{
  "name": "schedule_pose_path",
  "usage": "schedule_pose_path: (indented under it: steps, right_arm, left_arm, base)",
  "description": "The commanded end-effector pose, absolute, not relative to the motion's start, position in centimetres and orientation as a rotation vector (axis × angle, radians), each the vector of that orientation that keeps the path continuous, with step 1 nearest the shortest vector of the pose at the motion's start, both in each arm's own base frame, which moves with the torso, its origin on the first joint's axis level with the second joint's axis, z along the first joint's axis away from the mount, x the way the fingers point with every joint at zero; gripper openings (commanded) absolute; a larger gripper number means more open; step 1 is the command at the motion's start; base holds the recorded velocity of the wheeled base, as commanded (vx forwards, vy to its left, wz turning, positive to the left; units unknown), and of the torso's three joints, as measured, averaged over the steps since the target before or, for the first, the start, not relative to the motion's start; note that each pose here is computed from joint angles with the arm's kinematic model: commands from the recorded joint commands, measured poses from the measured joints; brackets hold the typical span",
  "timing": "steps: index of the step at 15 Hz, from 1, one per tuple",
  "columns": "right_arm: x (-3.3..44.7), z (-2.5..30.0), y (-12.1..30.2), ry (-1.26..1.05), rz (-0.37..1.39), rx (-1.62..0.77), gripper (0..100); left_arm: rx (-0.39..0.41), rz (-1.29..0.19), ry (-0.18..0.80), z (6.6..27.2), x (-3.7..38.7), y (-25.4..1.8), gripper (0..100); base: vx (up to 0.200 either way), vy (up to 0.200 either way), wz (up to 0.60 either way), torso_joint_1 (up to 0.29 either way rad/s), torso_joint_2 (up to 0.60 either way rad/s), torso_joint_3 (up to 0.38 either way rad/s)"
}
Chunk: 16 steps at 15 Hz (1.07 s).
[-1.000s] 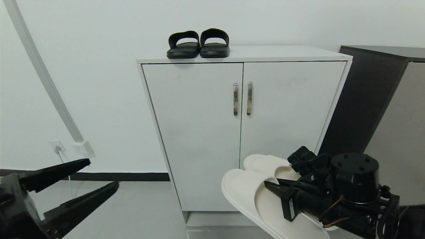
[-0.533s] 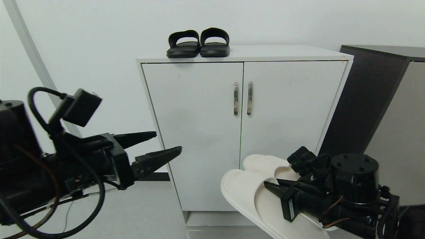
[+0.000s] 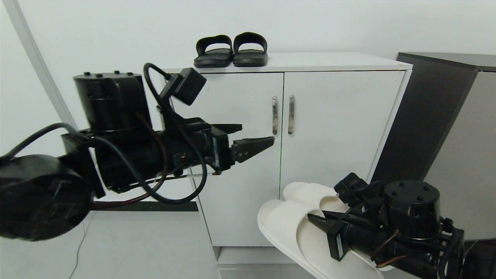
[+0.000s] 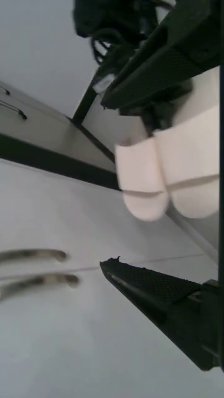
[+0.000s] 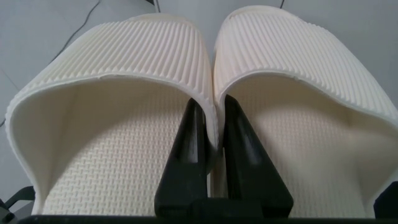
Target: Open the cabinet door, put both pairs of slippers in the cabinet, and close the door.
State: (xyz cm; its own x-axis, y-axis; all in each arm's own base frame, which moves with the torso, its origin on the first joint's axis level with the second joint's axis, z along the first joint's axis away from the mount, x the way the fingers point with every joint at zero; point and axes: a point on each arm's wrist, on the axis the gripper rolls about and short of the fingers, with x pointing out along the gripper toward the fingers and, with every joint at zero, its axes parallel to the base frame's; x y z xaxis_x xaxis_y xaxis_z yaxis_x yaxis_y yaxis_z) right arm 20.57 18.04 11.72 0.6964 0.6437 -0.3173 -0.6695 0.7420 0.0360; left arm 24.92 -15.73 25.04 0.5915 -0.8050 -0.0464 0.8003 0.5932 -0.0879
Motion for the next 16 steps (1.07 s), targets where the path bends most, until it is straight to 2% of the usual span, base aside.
schedule_pose_path:
  steps: [1,5,8,13,16]
  right_arm:
    - [20.6,11.6,18.0,0.324,0.732,-0.085,0]
    - [20.6,11.6,18.0,0.324,0.731,-0.085,0]
    - [20.6,11.6,18.0,0.324,0.731,-0.083,0]
    - [20.6,11.7,18.0,0.322,0.731,-0.084,0]
    - [20.6,11.7,18.0,0.321,0.730,-0.084,0]
  left_arm:
    - [-0.105,-0.971,0.114,24.7,27.6,-19.0,100]
    - [-0.189,-1.051,0.104,26.2,30.2,-20.9,100]
    - [-0.226,-1.145,0.163,27.1,32.0,-22.2,100]
    - [-0.262,-1.122,0.186,25.9,35.6,-23.8,100]
    - [-0.267,-1.081,0.204,26.0,36.9,-22.8,100]
  base:
    - [0.000,0.000,0.00,0.000,0.00,0.000]
    - [0.000,0.000,0.00,0.000,0.00,0.000]
    - [0.000,0.000,0.00,0.000,0.00,0.000]
    - [0.000,0.000,0.00,0.000,0.00,0.000]
    - [0.000,0.000,0.00,0.000,0.00,0.000]
